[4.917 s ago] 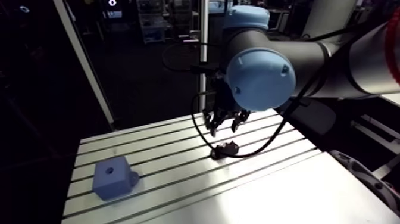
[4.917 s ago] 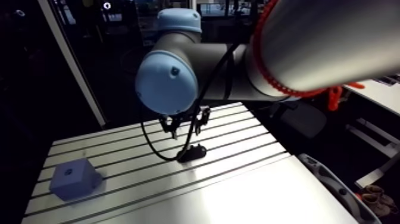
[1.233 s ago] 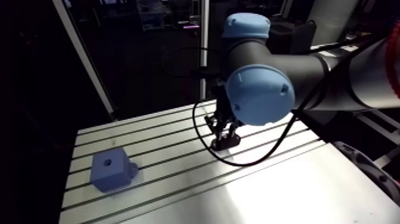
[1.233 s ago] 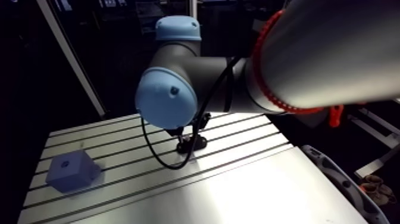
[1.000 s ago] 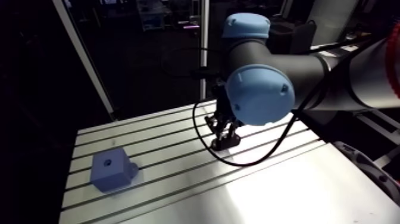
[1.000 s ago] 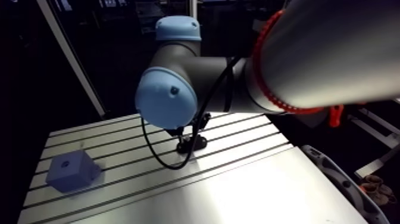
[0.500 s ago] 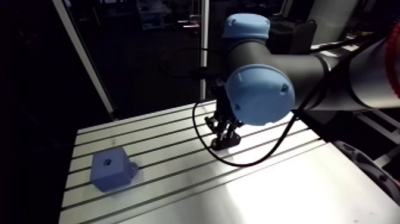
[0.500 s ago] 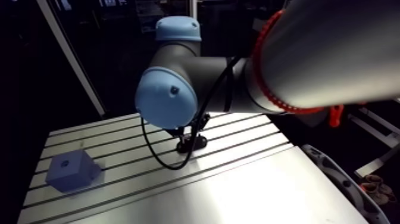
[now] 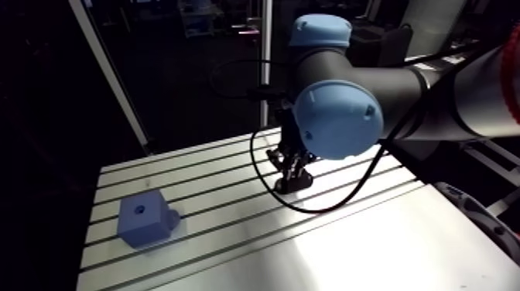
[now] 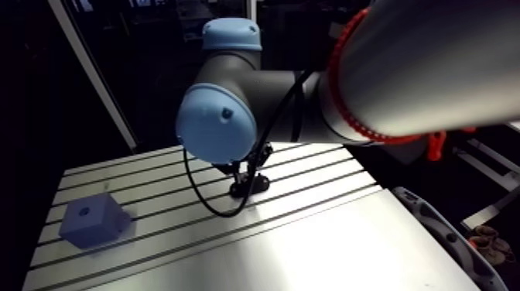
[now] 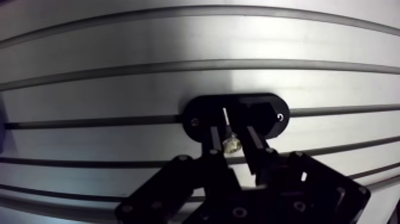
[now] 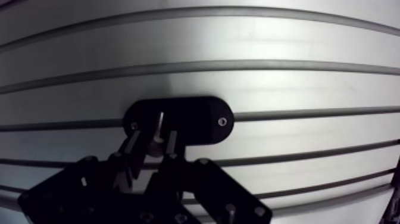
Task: Pick up the M10 bolt and insert it into the hex recess until seated.
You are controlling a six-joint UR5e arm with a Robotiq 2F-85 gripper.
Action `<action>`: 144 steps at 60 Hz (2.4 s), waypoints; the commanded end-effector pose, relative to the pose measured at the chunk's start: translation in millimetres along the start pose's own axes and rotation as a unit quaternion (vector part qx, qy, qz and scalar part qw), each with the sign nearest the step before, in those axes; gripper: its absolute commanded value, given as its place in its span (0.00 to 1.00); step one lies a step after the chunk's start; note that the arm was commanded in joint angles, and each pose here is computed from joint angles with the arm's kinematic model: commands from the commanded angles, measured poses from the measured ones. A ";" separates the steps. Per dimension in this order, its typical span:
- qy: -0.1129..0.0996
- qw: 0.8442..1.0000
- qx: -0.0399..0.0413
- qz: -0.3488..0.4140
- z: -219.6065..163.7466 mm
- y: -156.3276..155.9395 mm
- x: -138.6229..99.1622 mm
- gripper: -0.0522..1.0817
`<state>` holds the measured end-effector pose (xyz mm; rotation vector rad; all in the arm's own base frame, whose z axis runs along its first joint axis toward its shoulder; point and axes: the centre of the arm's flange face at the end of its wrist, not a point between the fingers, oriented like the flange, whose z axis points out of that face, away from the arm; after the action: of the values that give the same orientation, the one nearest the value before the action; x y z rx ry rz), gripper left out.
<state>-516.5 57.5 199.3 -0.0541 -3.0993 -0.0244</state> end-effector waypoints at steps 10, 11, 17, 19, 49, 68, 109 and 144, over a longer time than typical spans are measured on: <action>-0.003 1.000 0.002 0.000 1.1 -0.5 0.3 0.65; -0.003 1.000 0.002 0.000 1.1 -0.5 0.3 0.65; -0.004 1.000 0.003 -0.001 1.3 -1.1 0.2 0.65; -0.003 1.000 0.003 0.000 1.3 -0.6 0.2 0.65; -0.004 1.000 0.004 0.000 -0.6 -0.4 0.6 0.73; -0.004 1.000 0.005 -0.003 -13.7 -2.9 3.8 0.75; 0.013 0.996 0.022 -0.085 -177.3 -43.5 39.2 0.83; -0.084 0.960 0.014 -0.268 -216.7 -186.4 68.3 0.88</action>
<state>-560.0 -17.9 385.0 0.3585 -3.1183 0.0485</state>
